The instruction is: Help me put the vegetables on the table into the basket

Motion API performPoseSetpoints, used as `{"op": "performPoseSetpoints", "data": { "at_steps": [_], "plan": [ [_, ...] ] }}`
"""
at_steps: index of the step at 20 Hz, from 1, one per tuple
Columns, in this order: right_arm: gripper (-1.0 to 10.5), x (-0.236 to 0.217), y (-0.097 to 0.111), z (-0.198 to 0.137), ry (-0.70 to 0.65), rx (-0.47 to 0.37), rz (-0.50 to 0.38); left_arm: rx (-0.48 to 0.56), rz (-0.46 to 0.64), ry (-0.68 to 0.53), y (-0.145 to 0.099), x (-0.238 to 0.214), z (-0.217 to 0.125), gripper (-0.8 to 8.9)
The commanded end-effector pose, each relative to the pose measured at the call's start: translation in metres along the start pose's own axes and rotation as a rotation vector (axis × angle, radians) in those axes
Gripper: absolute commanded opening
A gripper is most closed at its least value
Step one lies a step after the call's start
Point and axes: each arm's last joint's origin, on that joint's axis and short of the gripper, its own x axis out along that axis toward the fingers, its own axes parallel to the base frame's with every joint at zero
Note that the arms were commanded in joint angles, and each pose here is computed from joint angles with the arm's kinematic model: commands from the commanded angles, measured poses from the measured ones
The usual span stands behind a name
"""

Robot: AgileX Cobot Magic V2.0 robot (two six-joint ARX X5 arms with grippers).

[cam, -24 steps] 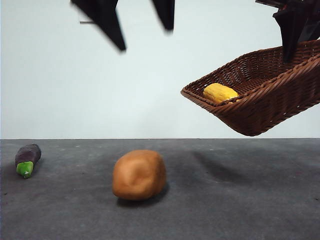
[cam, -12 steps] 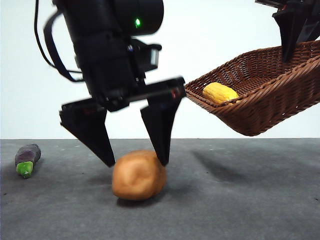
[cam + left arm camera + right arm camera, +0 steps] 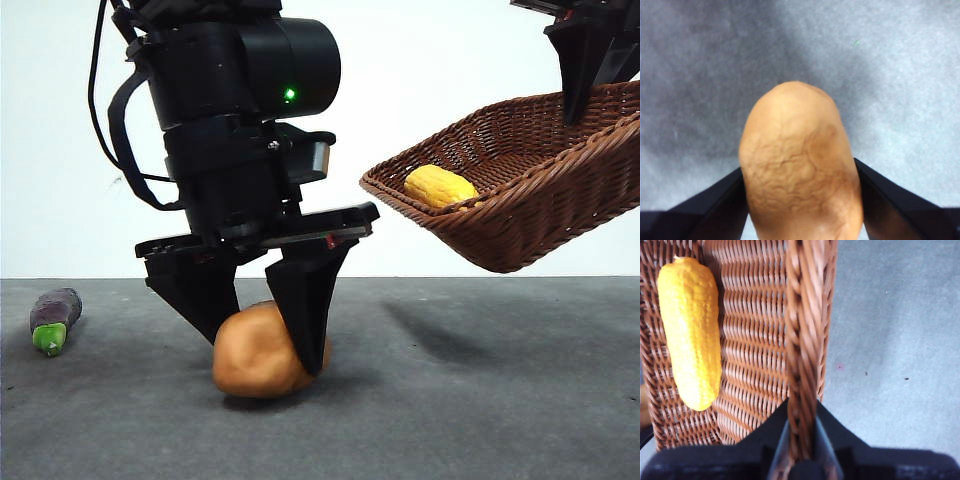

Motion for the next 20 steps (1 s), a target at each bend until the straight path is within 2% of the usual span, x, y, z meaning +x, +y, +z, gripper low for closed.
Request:
{"op": "performPoseSetpoints", "data": {
  "at_steps": [1,4,6,12,15,20],
  "plan": [
    [-0.2,0.002,0.000,0.001,0.000,-0.005,0.008,0.035,-0.020,0.020,0.001,-0.002,-0.002,-0.09],
    [-0.2,0.002,0.000,0.001,-0.001,-0.005,0.008,0.051,-0.111,0.006,-0.003,-0.029,-0.007,-0.09],
    [-0.2,0.002,0.000,0.001,-0.002,-0.004,0.008,0.075,-0.139,-0.066,-0.010,-0.059,-0.012,-0.09],
    [-0.2,0.002,0.002,0.000,0.006,0.016,0.023,0.153,-0.273,-0.407,-0.025,-0.143,-0.028,-0.09],
    [-0.2,0.004,0.017,-0.002,0.035,-0.018,0.069,0.173,-0.323,-0.522,-0.032,-0.155,-0.024,-0.09],
    [-0.2,0.008,0.048,-0.005,0.050,-0.061,0.101,0.182,-0.341,-0.566,-0.037,-0.150,-0.016,-0.09]
  ]
}}
